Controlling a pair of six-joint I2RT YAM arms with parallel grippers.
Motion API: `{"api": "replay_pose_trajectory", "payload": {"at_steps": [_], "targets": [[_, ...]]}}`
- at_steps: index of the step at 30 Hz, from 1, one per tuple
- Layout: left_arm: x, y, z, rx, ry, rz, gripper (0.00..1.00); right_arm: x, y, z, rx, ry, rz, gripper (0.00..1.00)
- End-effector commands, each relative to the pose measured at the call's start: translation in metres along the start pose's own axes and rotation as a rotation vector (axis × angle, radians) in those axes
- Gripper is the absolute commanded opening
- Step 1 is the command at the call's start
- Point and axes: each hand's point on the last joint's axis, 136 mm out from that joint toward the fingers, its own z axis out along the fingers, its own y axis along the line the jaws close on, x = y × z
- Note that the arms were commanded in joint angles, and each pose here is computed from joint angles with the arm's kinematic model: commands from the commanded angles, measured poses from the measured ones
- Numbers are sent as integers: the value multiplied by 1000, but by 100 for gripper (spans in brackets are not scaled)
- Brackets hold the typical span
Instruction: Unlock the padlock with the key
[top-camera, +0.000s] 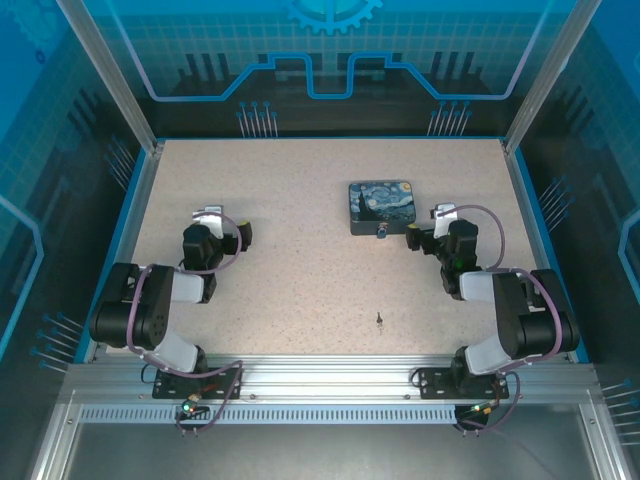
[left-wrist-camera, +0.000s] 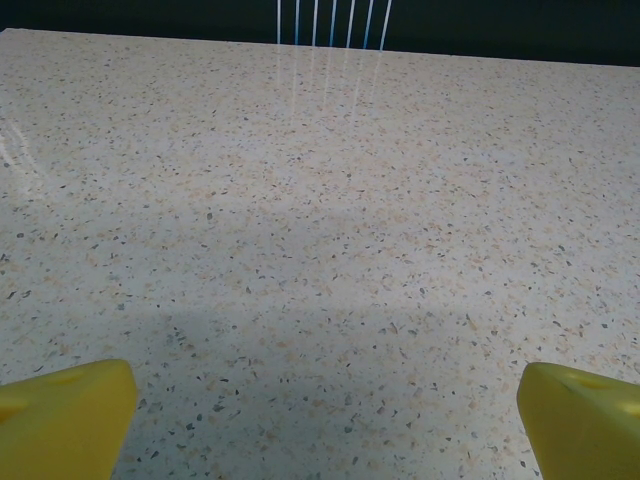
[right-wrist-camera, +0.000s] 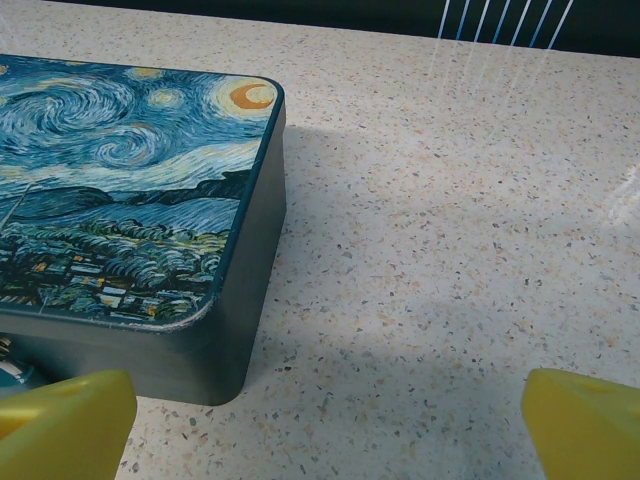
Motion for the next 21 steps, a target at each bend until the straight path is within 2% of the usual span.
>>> {"api": "replay_pose_trajectory", "payload": {"at_steps": [1,9,11,13,18,21], "targets": [[-8,-3,1,20,-18,4,99,-9,2,2,-3,-24,-15,100],[-9,4,0,-23,-24,-8,99,-10,2,2,-13,-26,-7,100],[-13,16,-5,-85,-50,-41,99,-19,-8,-1,-3,-28,41,100],[-20,16,-12,-84,-67,-44,99,-28,-11,-8,-18,-8,64,100],[-54,14,-37,-96,-106,-56,99,-50,-25,-34,-15,74,156,100],[-84,6,-52,-56,-129,-146,99,-60,-31,-46,-17,112,216,100]]}}
